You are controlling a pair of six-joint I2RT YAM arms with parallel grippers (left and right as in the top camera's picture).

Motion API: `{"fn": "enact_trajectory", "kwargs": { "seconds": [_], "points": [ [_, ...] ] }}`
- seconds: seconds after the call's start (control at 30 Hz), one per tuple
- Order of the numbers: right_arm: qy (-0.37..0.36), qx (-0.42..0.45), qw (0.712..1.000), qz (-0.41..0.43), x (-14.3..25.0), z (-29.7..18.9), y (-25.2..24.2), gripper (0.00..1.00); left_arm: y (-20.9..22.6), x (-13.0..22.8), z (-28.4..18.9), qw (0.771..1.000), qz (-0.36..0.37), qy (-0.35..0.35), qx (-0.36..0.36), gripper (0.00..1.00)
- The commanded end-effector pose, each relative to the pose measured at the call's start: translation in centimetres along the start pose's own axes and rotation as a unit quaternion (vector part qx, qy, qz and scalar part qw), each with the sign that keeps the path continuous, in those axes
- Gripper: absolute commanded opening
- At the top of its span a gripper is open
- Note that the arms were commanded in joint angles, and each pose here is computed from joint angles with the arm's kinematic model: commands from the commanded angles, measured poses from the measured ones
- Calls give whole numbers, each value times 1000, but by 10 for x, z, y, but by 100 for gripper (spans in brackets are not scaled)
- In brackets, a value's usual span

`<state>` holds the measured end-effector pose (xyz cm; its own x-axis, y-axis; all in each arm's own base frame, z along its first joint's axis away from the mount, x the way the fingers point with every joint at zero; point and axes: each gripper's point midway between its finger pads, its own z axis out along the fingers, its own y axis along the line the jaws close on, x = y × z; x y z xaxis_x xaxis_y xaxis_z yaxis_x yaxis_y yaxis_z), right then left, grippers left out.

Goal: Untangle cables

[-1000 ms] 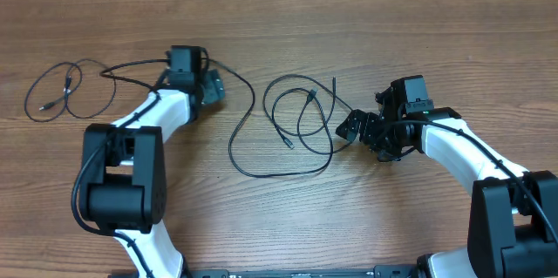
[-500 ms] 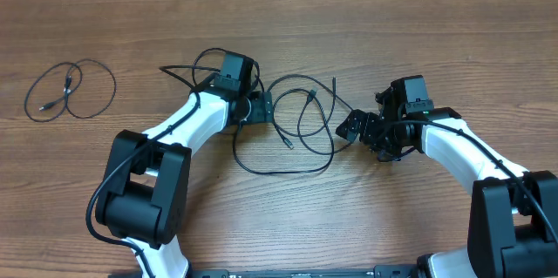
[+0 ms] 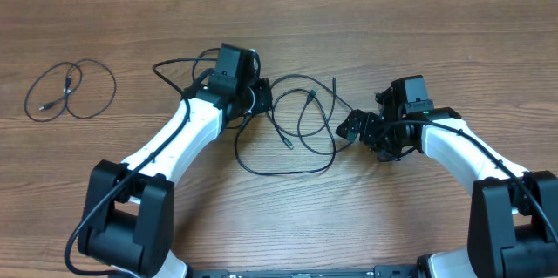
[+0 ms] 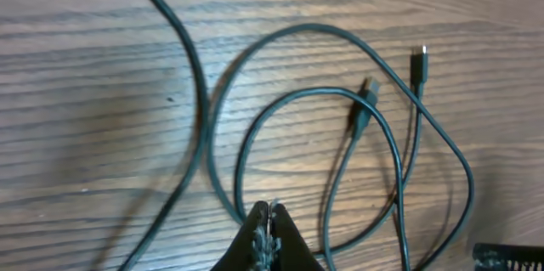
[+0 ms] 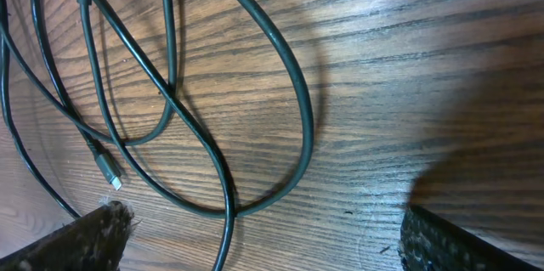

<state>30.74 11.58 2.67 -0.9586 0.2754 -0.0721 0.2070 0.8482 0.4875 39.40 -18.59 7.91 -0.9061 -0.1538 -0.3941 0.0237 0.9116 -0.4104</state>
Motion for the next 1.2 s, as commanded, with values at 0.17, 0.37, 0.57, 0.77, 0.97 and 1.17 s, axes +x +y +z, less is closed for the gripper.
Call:
{"fn": "enact_trajectory", "kwargs": {
  "seconds": [0.17, 0.37, 0.57, 0.77, 0.97, 1.17],
  "points": [
    [-12, -9, 1000, -5, -11, -4, 7, 100, -32, 26, 6, 998, 47, 28, 21, 4],
    [-35, -21, 999, -14, -22, -5, 14, 100, -39, 28, 7, 995, 90, 22, 21, 4],
    [-57, -38, 997, -26, -33, -7, 22, 100, -29, 22, 8, 996, 90, 7, -9, 4],
    [-31, -108, 993, -38, -25, -10, 46, 51, 0, 2, 4, 990, 90, -42, -99, 4],
    [-32, -146, 987, -55, -35, -26, 73, 4, 20, -12, -3, 984, 82, -70, -145, 4],
    [-29, -171, 983, -53, -35, -28, 99, 10, 34, -19, -5, 986, 58, -66, -139, 4]
  ]
}}
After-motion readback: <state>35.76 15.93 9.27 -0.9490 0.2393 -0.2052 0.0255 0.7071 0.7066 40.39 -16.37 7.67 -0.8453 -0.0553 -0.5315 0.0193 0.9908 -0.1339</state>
